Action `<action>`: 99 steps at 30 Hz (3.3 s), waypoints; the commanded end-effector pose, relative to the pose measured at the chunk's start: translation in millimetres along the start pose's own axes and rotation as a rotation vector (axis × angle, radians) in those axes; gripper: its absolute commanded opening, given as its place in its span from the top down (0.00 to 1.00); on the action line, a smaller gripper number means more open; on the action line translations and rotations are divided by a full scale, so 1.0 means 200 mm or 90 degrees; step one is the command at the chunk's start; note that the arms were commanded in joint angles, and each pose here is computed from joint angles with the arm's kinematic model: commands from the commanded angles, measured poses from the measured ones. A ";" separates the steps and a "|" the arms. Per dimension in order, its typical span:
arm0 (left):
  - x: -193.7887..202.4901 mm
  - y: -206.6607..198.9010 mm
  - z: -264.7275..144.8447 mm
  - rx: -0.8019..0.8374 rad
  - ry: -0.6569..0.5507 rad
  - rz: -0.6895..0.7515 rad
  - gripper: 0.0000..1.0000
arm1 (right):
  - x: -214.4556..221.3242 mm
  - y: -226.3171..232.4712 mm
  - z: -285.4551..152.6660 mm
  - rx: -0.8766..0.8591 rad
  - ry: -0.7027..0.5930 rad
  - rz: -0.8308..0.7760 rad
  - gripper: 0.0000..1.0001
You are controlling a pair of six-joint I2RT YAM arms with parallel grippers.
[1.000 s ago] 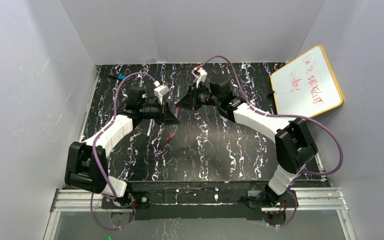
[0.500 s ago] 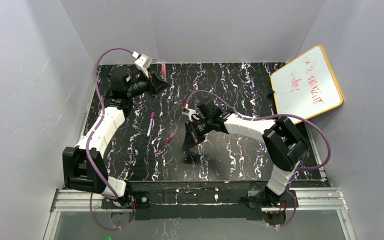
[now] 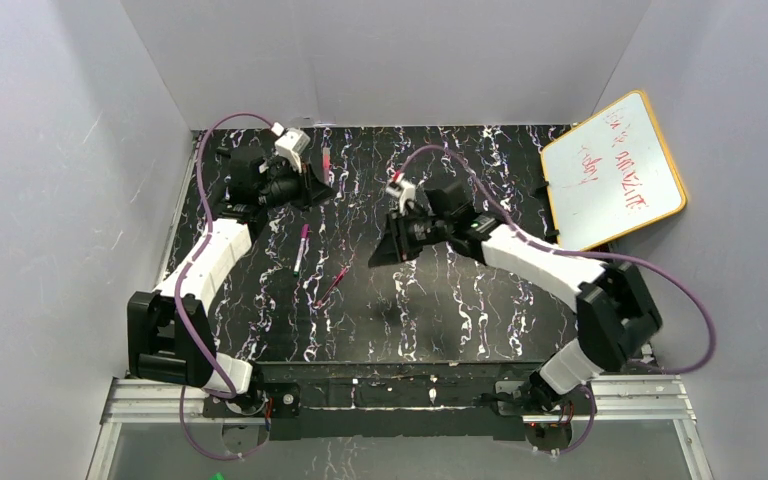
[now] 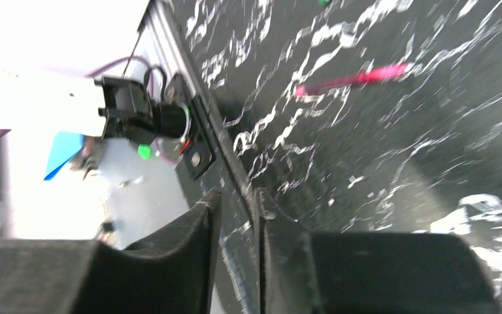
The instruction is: Insert the pens into the pen caps
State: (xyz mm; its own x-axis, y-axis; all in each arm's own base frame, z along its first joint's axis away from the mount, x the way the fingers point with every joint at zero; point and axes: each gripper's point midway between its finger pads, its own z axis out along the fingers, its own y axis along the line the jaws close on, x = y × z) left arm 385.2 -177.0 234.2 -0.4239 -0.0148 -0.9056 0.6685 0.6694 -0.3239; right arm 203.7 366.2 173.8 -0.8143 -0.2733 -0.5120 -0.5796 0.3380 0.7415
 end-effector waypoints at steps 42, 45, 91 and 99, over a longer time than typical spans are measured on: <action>1.13 0.26 -0.22 -0.224 0.445 -0.231 0.76 | -0.23 -0.03 -0.46 0.124 -0.245 -0.085 0.57; 1.12 0.27 -0.23 -0.230 0.450 -0.224 0.71 | -0.22 -0.03 -0.46 0.123 -0.246 -0.083 0.57; 1.13 -0.11 -0.25 -0.214 0.497 0.008 0.71 | -0.14 -0.07 -0.46 0.107 -0.229 -0.064 0.56; 1.21 -0.07 -0.23 -0.238 0.546 0.006 0.71 | -0.14 -0.08 -0.47 0.110 -0.230 -0.066 0.56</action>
State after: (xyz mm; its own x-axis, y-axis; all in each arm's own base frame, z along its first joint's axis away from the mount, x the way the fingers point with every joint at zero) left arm 243.4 -157.9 34.7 -0.8160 0.4329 -0.3830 0.5011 0.8601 -0.0953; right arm 239.6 286.1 208.2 -0.7252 0.0047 -0.6885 -0.5934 0.5030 0.6284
